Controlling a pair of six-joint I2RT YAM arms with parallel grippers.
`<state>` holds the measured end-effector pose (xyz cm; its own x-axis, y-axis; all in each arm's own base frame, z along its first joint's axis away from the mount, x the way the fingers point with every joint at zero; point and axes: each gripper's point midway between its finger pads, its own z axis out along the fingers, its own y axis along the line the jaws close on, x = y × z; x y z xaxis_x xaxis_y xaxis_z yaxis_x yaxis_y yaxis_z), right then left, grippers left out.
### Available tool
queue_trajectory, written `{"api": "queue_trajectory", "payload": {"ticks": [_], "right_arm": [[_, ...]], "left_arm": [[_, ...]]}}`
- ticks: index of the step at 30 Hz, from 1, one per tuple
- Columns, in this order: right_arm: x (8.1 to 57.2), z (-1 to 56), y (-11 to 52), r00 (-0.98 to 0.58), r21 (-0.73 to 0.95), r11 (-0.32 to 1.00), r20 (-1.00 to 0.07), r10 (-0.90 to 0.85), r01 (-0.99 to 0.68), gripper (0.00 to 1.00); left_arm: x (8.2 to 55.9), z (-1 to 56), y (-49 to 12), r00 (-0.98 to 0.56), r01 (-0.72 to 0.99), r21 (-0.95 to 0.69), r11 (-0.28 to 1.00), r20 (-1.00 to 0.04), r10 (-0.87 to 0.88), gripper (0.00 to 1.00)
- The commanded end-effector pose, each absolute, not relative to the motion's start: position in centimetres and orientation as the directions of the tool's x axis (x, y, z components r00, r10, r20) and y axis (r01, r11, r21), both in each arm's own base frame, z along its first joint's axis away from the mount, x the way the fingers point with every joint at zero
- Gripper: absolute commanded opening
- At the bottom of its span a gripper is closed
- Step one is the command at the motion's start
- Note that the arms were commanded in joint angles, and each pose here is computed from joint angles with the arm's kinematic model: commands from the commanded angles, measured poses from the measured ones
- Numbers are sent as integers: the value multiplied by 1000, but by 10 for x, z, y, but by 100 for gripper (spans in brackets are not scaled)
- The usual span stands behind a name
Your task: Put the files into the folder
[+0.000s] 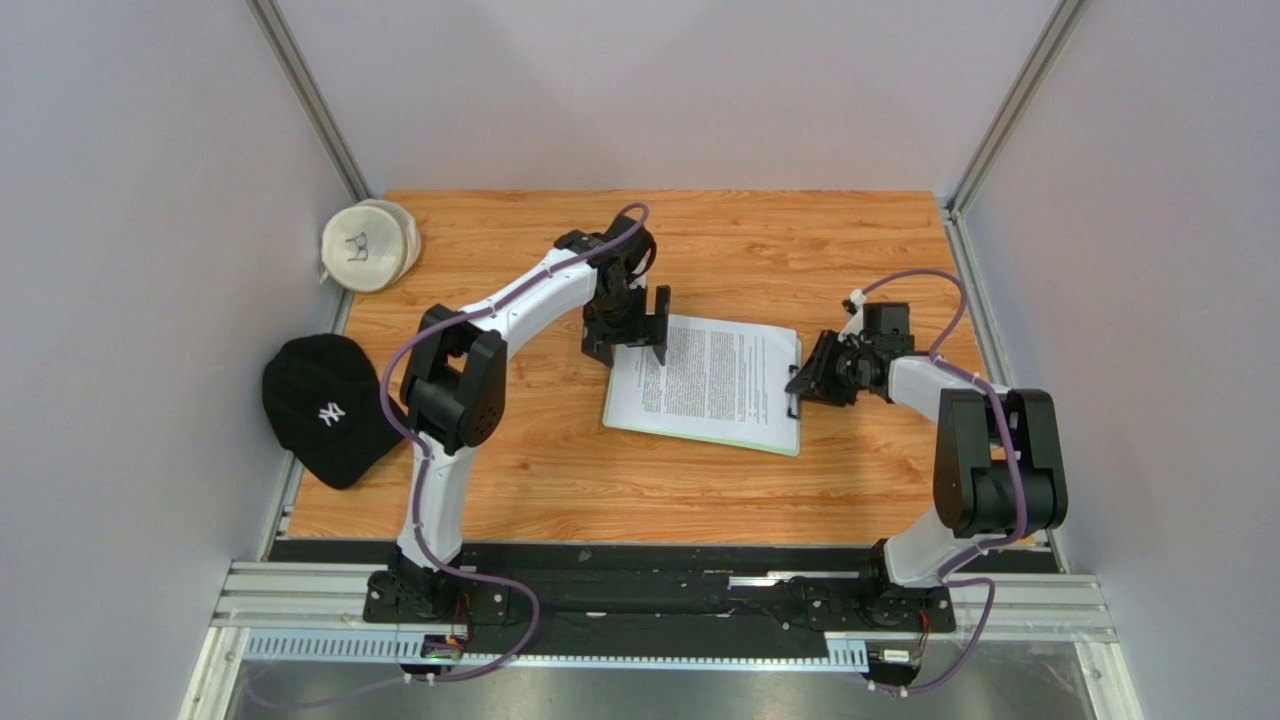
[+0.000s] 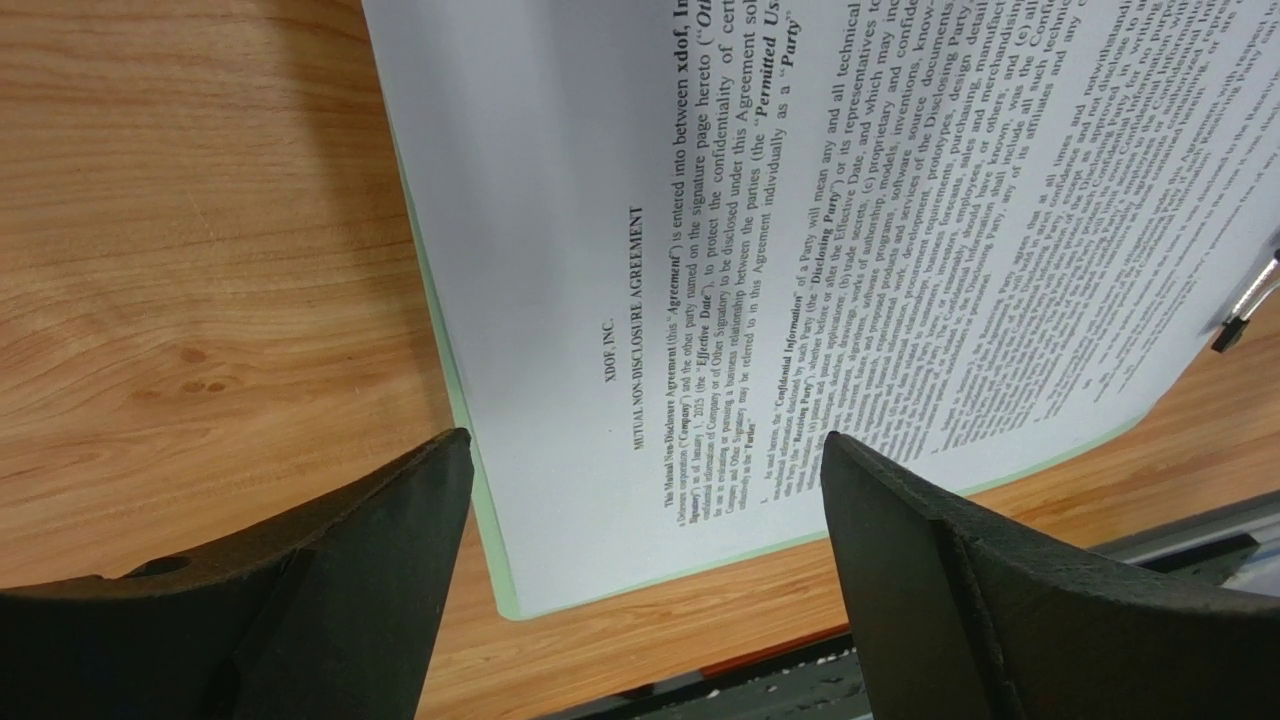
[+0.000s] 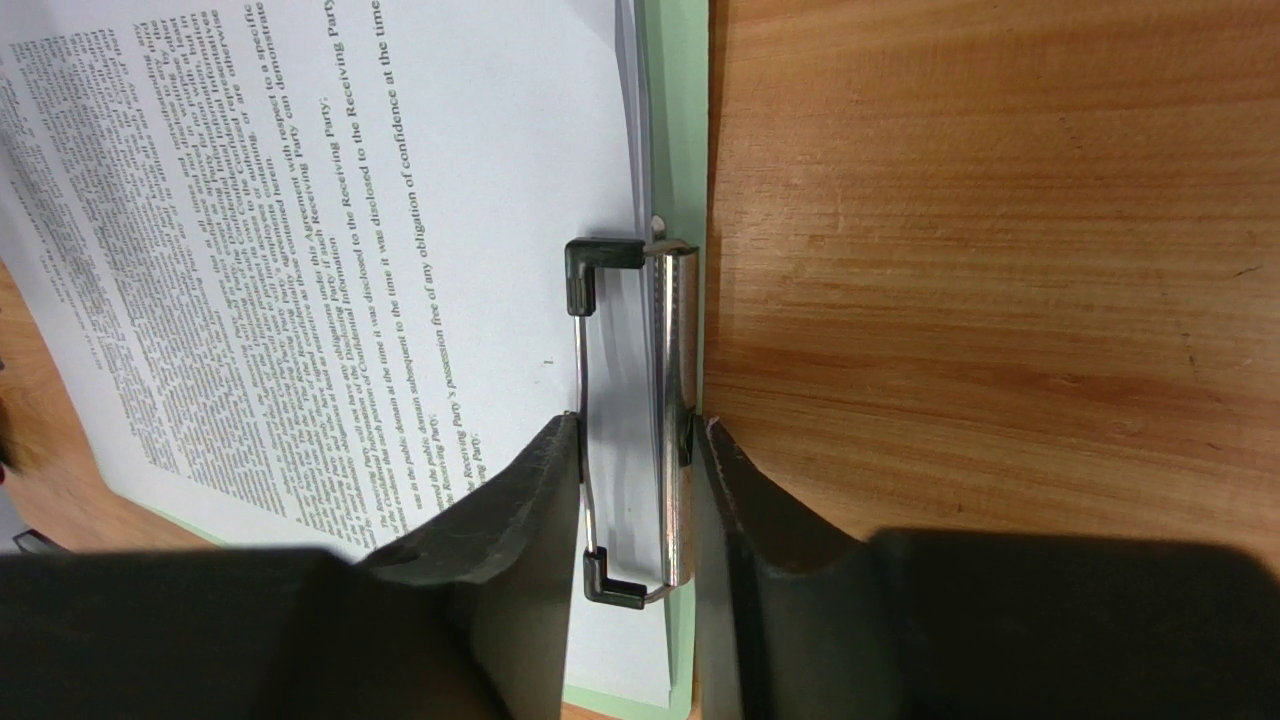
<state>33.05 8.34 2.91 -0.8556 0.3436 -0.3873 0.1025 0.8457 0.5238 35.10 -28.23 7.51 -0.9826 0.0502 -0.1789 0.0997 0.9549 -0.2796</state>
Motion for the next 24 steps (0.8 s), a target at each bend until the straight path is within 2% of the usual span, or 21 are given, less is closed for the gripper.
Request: {"api": "queue_trajectory", "payload": {"ticks": [1, 2, 5, 8, 11, 12, 15, 16, 17, 21, 23, 24], "right_arm": [[331, 26, 81, -867, 500, 858, -367, 336, 121, 38], [329, 26, 90, -876, 497, 862, -369, 312, 98, 48], [330, 28, 90, -874, 493, 864, -367, 317, 106, 60], [334, 36, 91, -874, 495, 864, -374, 311, 95, 65], [341, 49, 85, -866, 465, 880, -395, 307, 100, 67], [335, 48, 78, -874, 422, 897, -378, 305, 130, 67], [327, 61, 59, -867, 279, 946, -414, 276, 168, 66], [325, 66, 56, -862, 255, 951, -427, 275, 176, 66], [322, 78, 61, -846, 252, 951, -452, 281, 181, 66], [298, 92, 68, -835, 137, 964, -483, 264, 226, 63], [284, 93, 93, -853, 149, 971, -467, 235, 186, 62], [276, 96, 103, -846, 183, 959, -456, 277, 215, 61]], "left_arm": [[363, 107, -278, -959, 140, -275, 951, -275, 62, 95], [363, 111, -276, -956, 148, -272, 951, -286, 67, 95], [361, 117, -262, -951, 151, -244, 958, -300, 73, 96], [361, 125, -245, -943, 136, -234, 963, -328, 53, 96], [356, 137, -232, -936, 150, -230, 961, -346, 63, 96], [354, 140, -229, -933, 158, -224, 962, -353, 71, 95], [341, 154, -223, -919, 192, -236, 953, -384, 90, 95], [332, 148, -222, -925, 196, -249, 949, -369, 94, 95], [332, 157, -227, -910, 218, -286, 933, -405, 89, 94], [305, 154, -252, -936, 249, -453, 856, -339, 93, 90], [297, 149, -258, -944, 237, -496, 836, -321, 77, 89], [294, 149, -260, -945, 237, -512, 826, -317, 75, 89]]}}
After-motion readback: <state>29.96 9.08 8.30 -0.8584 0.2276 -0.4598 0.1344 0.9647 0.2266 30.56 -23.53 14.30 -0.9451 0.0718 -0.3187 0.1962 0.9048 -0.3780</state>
